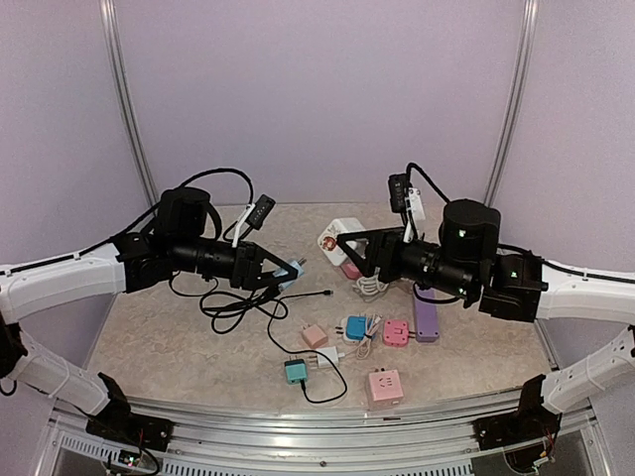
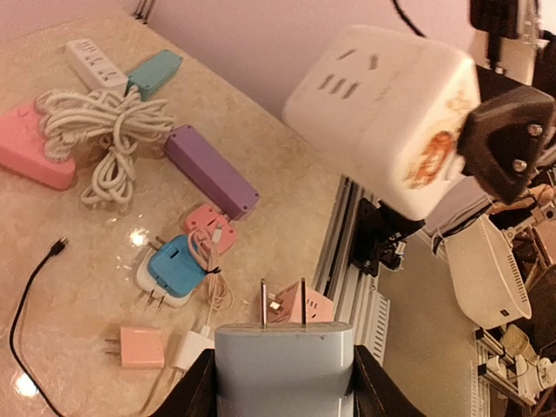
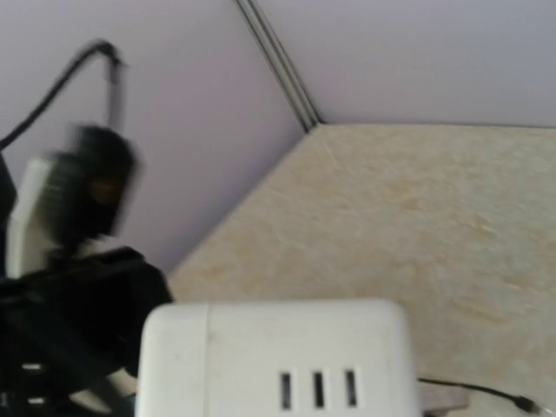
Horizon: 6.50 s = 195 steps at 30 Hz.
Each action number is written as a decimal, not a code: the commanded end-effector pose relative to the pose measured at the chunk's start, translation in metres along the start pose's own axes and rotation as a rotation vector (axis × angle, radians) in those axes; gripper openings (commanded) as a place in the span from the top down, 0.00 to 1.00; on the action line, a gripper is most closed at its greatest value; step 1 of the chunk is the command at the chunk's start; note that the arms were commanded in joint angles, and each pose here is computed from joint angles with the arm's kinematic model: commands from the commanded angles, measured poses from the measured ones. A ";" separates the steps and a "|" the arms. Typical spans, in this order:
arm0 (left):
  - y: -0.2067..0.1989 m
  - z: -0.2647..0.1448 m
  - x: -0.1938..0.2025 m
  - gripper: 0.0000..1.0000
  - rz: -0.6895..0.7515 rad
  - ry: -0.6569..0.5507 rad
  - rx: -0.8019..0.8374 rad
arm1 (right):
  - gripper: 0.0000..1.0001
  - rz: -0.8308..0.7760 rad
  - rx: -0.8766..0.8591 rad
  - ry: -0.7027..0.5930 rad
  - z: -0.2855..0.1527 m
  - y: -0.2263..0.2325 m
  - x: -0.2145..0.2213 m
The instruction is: Pull the plug off the socket
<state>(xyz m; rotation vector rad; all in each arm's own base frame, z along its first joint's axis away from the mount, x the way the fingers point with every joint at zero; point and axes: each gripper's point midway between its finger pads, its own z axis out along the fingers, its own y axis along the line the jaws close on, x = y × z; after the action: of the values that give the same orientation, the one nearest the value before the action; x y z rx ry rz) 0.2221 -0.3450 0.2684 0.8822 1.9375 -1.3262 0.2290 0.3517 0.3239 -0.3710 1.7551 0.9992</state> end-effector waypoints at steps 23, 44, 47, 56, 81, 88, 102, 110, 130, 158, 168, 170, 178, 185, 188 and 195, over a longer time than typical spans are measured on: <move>0.173 -0.044 0.135 0.99 -0.501 0.006 -0.716 | 1.00 -0.246 0.243 0.291 0.112 -0.049 0.140; 0.187 -0.019 0.161 0.71 -0.458 0.183 -0.864 | 0.90 -0.269 0.251 0.445 0.157 -0.081 0.200; 0.187 -0.017 0.162 0.68 -0.463 0.186 -0.862 | 0.82 -0.267 0.248 0.455 0.159 -0.082 0.205; 0.183 -0.019 0.162 0.36 -0.464 0.185 -0.857 | 0.63 -0.266 0.256 0.474 0.160 -0.086 0.214; 0.149 -0.072 0.073 0.01 -0.381 -0.011 -0.792 | 0.07 -0.276 0.260 0.356 0.115 -0.062 0.125; 0.130 -0.121 -0.010 0.01 -0.285 -0.090 -0.693 | 0.08 -0.281 0.369 0.352 0.066 -0.104 0.065; 0.164 -0.163 -0.061 0.01 -0.254 -0.189 -0.695 | 0.29 -0.286 0.330 0.512 0.068 -0.220 0.048; 0.182 -0.154 -0.040 0.01 -0.315 -0.162 -0.658 | 0.31 -0.453 0.385 0.605 0.097 -0.273 0.049; 0.192 -0.152 -0.031 0.01 -0.333 -0.135 -0.672 | 0.59 -0.530 0.296 0.760 0.138 -0.301 0.098; 0.207 -0.055 -0.039 0.03 -0.621 -0.128 -0.378 | 1.00 -0.379 0.079 0.217 0.156 -0.100 0.065; 0.236 -0.026 0.046 0.11 -0.844 -0.012 -0.395 | 1.00 -0.303 0.064 0.196 0.167 -0.081 0.080; 0.237 -0.023 0.051 0.12 -0.863 -0.004 -0.394 | 1.00 -0.295 0.061 0.187 0.168 -0.078 0.078; 0.239 0.000 0.064 0.33 -0.939 0.025 -0.318 | 1.00 -0.284 0.048 0.191 0.173 -0.072 0.081; 0.244 0.012 0.067 0.35 -0.971 0.047 -0.320 | 1.00 -0.281 0.036 0.184 0.172 -0.067 0.078; 0.243 0.022 0.070 0.35 -0.975 0.066 -0.312 | 1.00 -0.283 0.030 0.179 0.172 -0.065 0.075; 0.245 0.042 0.081 0.37 -1.002 0.109 -0.314 | 1.00 -0.279 0.021 0.171 0.172 -0.062 0.072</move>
<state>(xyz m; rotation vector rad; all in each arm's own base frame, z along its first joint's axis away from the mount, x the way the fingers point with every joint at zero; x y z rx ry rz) 0.3764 -0.2940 0.0704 -0.2417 2.6821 -1.3799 0.3508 0.4344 0.1509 -0.7293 1.9750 0.6300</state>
